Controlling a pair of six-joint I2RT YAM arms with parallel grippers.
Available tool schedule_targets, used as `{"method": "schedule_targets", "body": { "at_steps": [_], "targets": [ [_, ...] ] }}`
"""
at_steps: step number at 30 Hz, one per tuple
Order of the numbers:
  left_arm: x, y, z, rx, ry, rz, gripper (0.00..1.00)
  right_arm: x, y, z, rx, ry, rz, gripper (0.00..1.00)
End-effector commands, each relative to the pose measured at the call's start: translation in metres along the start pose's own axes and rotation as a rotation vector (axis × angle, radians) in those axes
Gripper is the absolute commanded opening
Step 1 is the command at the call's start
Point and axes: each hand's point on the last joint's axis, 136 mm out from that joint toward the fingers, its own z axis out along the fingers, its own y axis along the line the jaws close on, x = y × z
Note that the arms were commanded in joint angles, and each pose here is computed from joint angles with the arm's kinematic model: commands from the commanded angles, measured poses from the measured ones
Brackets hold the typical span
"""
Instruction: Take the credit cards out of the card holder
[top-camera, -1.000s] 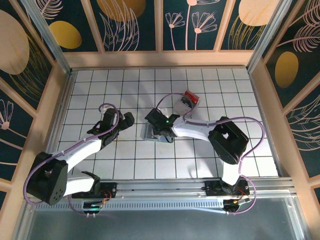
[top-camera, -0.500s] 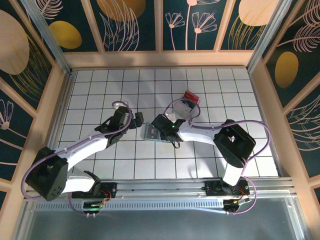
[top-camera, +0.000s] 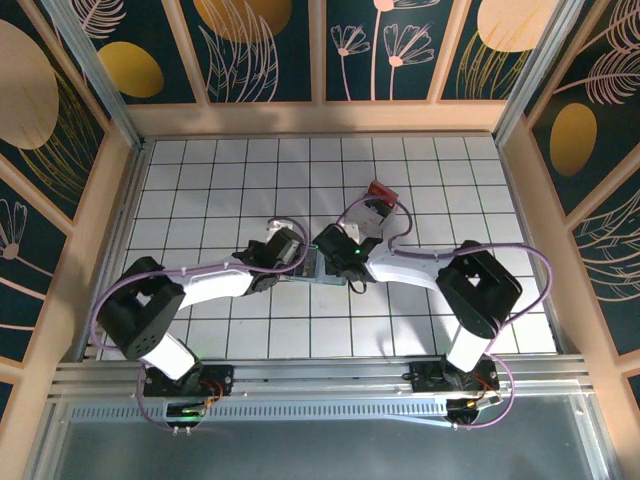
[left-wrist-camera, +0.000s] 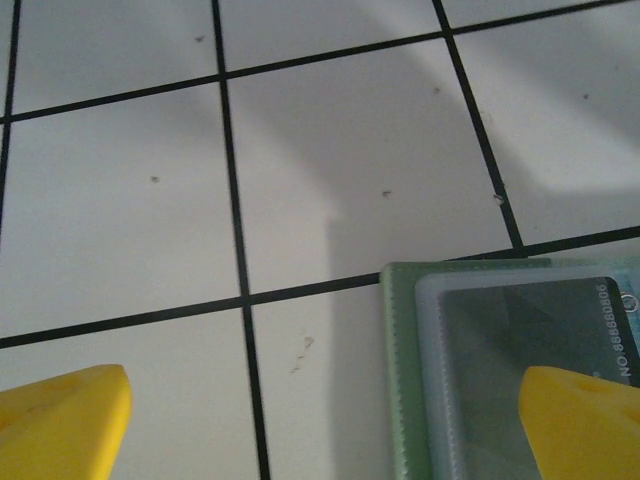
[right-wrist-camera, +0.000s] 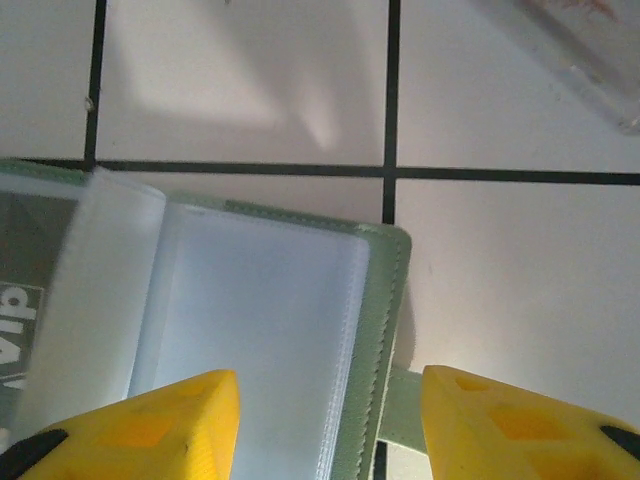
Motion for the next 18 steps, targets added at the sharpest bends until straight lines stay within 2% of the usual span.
{"method": "schedule_targets", "body": {
  "at_steps": [1, 9, 11, 15, 18],
  "targets": [
    [-0.006, -0.007, 0.005, -0.043, -0.018, 0.057, 0.99, -0.018, -0.004, -0.014, -0.048, -0.053, 0.075, 0.51],
    [-0.018, -0.045, 0.001, 0.031, -0.043, 0.080, 0.99, -0.044, -0.034, -0.045, -0.022, -0.156, 0.195, 0.51],
    [-0.012, -0.049, 0.007, 0.028, -0.022, 0.078, 0.99, -0.051, -0.038, -0.053, -0.031, -0.184, 0.218, 0.50],
    [-0.022, -0.045, -0.002, 0.027, -0.044, -0.054, 0.99, -0.060, -0.031, -0.065, -0.089, -0.207, 0.242, 0.45],
    [-0.025, -0.027, -0.007, 0.048, -0.027, -0.218, 0.99, -0.061, -0.023, -0.067, -0.130, -0.197, 0.253, 0.41]
  ]
}}
